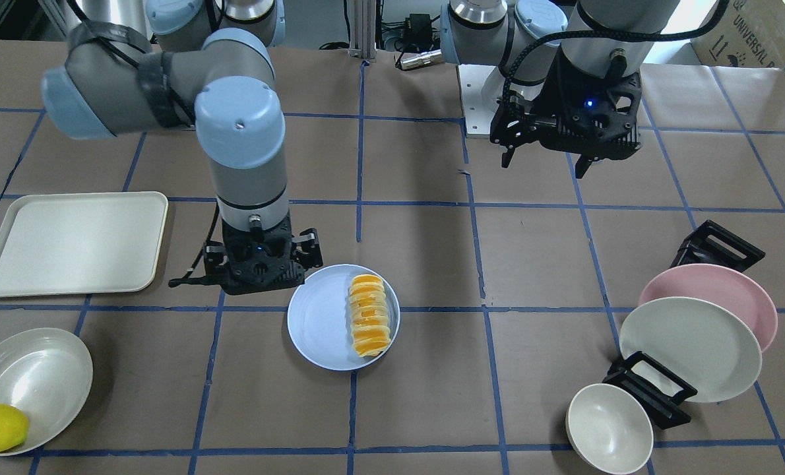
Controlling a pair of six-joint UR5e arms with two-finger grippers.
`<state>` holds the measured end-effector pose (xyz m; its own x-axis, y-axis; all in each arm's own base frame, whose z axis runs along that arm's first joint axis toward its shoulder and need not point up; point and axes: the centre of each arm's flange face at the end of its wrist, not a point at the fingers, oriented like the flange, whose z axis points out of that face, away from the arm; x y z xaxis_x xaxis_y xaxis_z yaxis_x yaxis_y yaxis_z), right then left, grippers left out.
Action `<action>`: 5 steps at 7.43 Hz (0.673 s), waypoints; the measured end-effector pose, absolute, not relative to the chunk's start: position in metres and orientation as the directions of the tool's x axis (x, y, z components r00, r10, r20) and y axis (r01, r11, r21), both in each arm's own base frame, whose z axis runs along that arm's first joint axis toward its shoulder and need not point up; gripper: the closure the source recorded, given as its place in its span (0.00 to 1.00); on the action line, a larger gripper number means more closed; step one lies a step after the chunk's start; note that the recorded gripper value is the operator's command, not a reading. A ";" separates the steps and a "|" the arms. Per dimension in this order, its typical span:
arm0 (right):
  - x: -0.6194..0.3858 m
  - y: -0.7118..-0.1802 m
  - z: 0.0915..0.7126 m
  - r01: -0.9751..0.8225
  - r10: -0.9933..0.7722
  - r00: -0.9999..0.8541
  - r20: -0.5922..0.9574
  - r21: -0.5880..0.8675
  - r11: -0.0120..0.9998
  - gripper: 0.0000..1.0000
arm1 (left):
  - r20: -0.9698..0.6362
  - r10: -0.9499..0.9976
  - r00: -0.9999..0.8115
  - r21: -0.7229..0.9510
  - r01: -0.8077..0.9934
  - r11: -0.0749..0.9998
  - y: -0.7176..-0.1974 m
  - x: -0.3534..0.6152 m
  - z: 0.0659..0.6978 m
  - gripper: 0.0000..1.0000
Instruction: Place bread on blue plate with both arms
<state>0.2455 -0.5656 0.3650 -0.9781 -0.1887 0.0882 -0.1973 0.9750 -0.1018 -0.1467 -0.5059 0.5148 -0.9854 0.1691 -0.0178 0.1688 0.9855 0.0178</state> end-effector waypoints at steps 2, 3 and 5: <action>0.208 -0.542 0.414 -0.155 -0.149 -0.985 0.089 -0.063 0.986 0.00 | -0.018 0.167 -0.986 0.013 0.167 0.986 -0.507 -0.146 0.515 0.00; 0.186 -0.527 0.438 -0.127 -0.123 -0.989 0.086 -0.042 0.991 0.00 | -0.016 0.163 -0.987 0.011 0.163 0.987 -0.508 -0.145 0.515 0.00; 0.161 -0.495 0.476 -0.105 -0.102 -0.991 0.080 -0.023 0.994 0.00 | -0.014 0.129 -0.992 0.009 0.129 0.992 -0.509 -0.145 0.514 0.00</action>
<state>0.1608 -0.4948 0.4758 -0.9915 -0.1024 0.0803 -0.1046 0.9943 -0.0229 -0.1452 -0.5089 0.5139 -0.9916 0.1289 -0.0139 0.1288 0.9916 0.0086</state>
